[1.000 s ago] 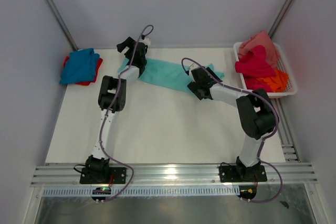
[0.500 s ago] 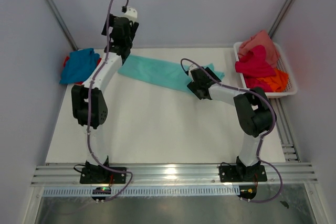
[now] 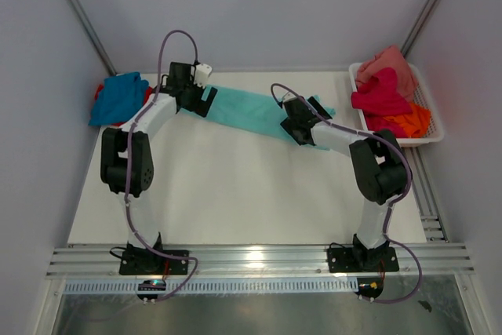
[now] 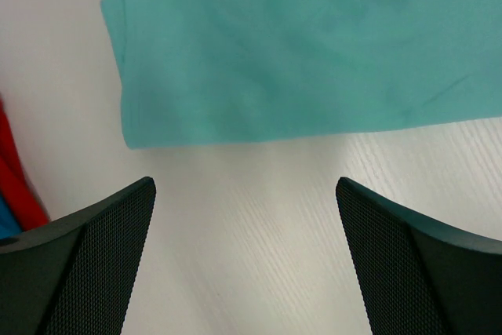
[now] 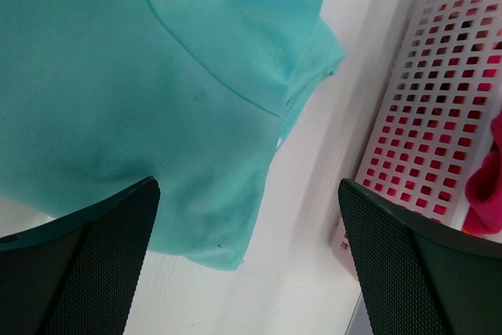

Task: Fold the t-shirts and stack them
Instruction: Fold the tshirt

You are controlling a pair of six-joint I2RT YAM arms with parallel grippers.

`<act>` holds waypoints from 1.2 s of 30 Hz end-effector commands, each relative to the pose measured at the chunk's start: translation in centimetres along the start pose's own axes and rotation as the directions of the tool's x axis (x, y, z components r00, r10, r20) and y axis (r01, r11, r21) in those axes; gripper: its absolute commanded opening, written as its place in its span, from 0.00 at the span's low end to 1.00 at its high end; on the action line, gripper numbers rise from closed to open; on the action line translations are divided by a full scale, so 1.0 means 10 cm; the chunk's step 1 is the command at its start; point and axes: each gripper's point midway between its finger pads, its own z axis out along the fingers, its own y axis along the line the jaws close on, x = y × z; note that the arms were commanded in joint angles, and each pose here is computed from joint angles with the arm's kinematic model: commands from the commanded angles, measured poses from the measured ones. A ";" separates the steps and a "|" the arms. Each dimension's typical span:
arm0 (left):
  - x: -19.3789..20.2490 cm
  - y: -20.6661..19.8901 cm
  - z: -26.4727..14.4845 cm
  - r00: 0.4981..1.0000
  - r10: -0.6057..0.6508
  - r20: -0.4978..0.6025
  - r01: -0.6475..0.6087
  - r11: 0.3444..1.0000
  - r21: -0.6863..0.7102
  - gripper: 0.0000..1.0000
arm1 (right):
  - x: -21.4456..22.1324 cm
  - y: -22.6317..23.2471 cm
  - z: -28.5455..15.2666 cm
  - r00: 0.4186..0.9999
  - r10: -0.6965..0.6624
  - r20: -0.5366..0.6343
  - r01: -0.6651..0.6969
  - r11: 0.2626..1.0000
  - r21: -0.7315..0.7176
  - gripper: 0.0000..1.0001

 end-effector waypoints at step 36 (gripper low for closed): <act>0.17 -0.12 0.94 0.999 0.008 -0.041 0.000 0.979 0.202 0.99 | -0.05 -0.04 0.27 0.992 0.077 -0.098 -0.067 0.992 0.105 0.99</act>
